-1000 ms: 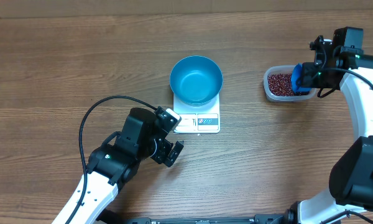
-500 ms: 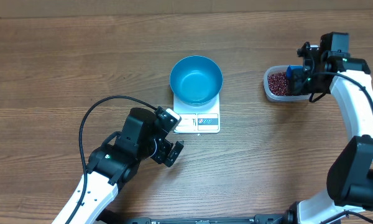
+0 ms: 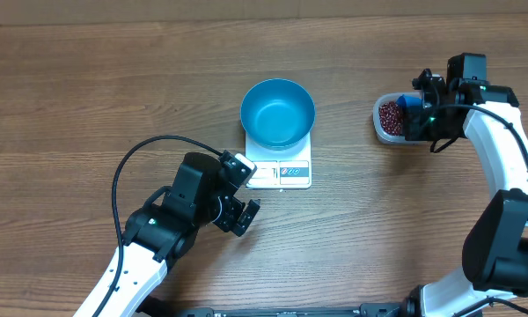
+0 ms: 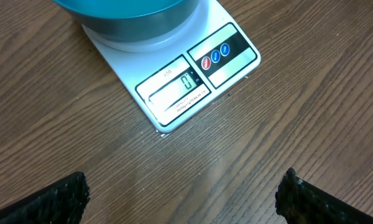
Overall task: Scoop item into bowl and weigh 150g on scale
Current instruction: 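Dip the blue scoop into the red beans with the right gripper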
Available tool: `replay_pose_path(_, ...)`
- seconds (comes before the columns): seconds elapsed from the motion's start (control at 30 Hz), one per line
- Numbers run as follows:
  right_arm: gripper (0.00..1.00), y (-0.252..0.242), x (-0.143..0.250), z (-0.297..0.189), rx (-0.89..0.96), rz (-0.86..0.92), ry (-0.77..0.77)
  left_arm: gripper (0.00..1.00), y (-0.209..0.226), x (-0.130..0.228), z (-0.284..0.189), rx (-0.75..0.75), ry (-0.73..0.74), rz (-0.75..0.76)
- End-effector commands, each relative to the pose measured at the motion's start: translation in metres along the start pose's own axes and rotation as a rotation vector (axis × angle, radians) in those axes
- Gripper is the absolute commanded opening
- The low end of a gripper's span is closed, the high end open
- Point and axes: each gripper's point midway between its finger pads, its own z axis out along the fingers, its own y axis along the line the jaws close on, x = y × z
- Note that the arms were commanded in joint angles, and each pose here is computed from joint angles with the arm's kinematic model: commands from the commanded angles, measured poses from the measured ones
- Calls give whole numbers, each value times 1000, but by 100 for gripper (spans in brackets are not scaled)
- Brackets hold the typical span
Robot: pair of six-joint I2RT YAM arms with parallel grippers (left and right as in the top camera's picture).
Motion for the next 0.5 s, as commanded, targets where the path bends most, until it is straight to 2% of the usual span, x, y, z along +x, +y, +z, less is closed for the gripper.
replay_pose_path(0.0, 4, 15, 6, 9, -83, 23, 23, 99, 1, 2, 2, -5, 6, -17)
replay_pose_path(0.47, 4, 22, 7, 11, -235, 121, 25, 99, 1, 2, 2, -5, 6, -17)
